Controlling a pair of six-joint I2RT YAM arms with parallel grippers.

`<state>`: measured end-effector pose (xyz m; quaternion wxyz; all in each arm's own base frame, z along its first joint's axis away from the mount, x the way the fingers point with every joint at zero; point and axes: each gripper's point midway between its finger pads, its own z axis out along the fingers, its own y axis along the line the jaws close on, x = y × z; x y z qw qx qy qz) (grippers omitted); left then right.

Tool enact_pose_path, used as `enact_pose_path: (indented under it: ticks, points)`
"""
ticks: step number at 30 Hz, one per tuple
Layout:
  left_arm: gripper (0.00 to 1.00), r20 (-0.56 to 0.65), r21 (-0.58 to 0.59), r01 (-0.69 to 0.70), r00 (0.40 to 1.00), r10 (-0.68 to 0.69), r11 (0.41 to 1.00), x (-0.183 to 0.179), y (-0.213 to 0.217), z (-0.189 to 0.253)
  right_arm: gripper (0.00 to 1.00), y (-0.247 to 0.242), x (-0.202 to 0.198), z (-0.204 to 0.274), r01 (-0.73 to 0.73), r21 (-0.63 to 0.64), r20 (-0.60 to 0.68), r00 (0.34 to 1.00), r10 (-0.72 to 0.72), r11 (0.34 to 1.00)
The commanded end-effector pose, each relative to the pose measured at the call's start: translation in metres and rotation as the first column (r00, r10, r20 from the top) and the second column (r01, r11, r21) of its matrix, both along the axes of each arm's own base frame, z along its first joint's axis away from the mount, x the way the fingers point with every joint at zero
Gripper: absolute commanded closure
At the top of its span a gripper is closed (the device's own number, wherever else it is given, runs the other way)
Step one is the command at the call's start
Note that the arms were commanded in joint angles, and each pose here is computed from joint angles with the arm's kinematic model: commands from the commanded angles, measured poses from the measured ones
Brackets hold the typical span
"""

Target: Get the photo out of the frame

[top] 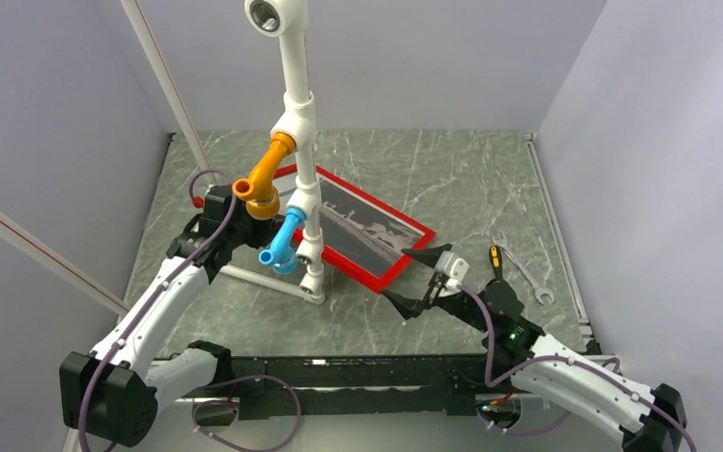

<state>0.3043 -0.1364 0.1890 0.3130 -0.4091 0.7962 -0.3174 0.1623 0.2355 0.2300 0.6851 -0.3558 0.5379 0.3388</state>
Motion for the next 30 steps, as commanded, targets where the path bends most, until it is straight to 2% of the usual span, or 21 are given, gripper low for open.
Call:
enact_pose_path:
  ticks: [1, 6, 8, 11, 14, 18, 22, 30]
  points:
    - [1.00, 0.091, 0.049, 0.033, 0.995, -0.037, 0.998, 0.005, 0.001, 0.031, 0.03, 0.017, -0.001, -0.011, -0.066, -0.090, 0.011, 0.998, 0.067, 0.994]
    - [1.00, 0.098, 0.070, 0.018, 0.995, -0.025, 0.997, 0.007, 0.005, 0.042, 0.08, 0.028, -0.002, -0.023, -0.107, -0.139, 0.117, 0.985, 0.124, 0.985]
    - [1.00, 0.088, 0.058, 0.016, 0.996, -0.021, 0.998, 0.007, 0.003, 0.044, 0.08, 0.025, 0.006, -0.021, -0.063, -0.136, 0.135, 0.988, 0.082, 0.989]
    - [1.00, 0.100, 0.044, 0.016, 0.995, -0.020, 0.999, 0.010, 0.001, 0.045, 0.09, 0.026, -0.001, -0.021, -0.089, -0.169, 0.134, 0.985, 0.113, 0.982]
    - [1.00, 0.088, 0.053, 0.020, 0.996, -0.025, 0.998, 0.010, 0.001, 0.048, 0.03, 0.024, -0.014, -0.009, -0.113, -0.123, 0.179, 0.975, 0.134, 0.986]
    - [1.00, 0.109, 0.015, 0.031, 0.994, -0.032, 0.999, 0.009, -0.003, 0.056, 0.01, 0.019, 0.002, -0.017, -0.005, -0.158, 0.230, 0.972, 0.041, 0.987]
    - [1.00, 0.087, 0.008, 0.025, 0.996, -0.025, 1.000, 0.005, -0.003, 0.061, 0.07, 0.031, 0.011, -0.023, 0.003, -0.220, 0.262, 0.963, 0.056, 0.975]
    - [1.00, 0.070, 0.005, 0.001, 0.998, -0.002, 1.000, -0.003, 0.002, 0.067, 0.18, 0.040, 0.020, -0.019, 0.028, -0.190, 0.337, 0.941, 0.038, 0.981]
